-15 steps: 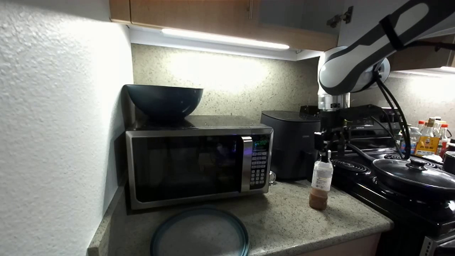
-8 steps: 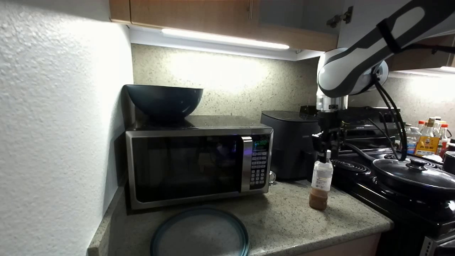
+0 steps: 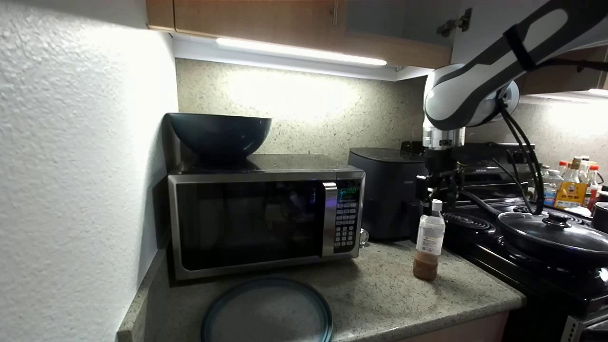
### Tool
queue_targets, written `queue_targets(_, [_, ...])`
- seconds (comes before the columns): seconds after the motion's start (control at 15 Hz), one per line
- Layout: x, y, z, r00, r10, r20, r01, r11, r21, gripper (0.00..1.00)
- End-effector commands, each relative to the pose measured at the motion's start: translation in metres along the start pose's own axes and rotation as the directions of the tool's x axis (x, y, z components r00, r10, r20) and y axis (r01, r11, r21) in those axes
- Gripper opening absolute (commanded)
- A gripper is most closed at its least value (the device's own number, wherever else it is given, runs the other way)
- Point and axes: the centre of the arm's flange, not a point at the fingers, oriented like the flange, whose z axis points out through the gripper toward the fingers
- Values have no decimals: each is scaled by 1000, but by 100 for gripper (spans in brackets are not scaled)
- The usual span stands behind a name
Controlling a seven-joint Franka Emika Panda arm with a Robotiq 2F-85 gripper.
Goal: Pick up the bottle and put it in the cabinet
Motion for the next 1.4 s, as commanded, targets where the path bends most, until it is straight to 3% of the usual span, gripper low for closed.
queue_targets(0.0, [4,2,3,1000,-7,-6,7,1000,9,100])
queue_targets(0.67, [13,3,11,1000,-23,-3,23,1000,13,100])
queue_targets(0.8, [15,4,11,1000,-27,-10,27,1000,14,74])
queue_targets(1.33, [20,3,8,998,-31,-45,32,999,10,23])
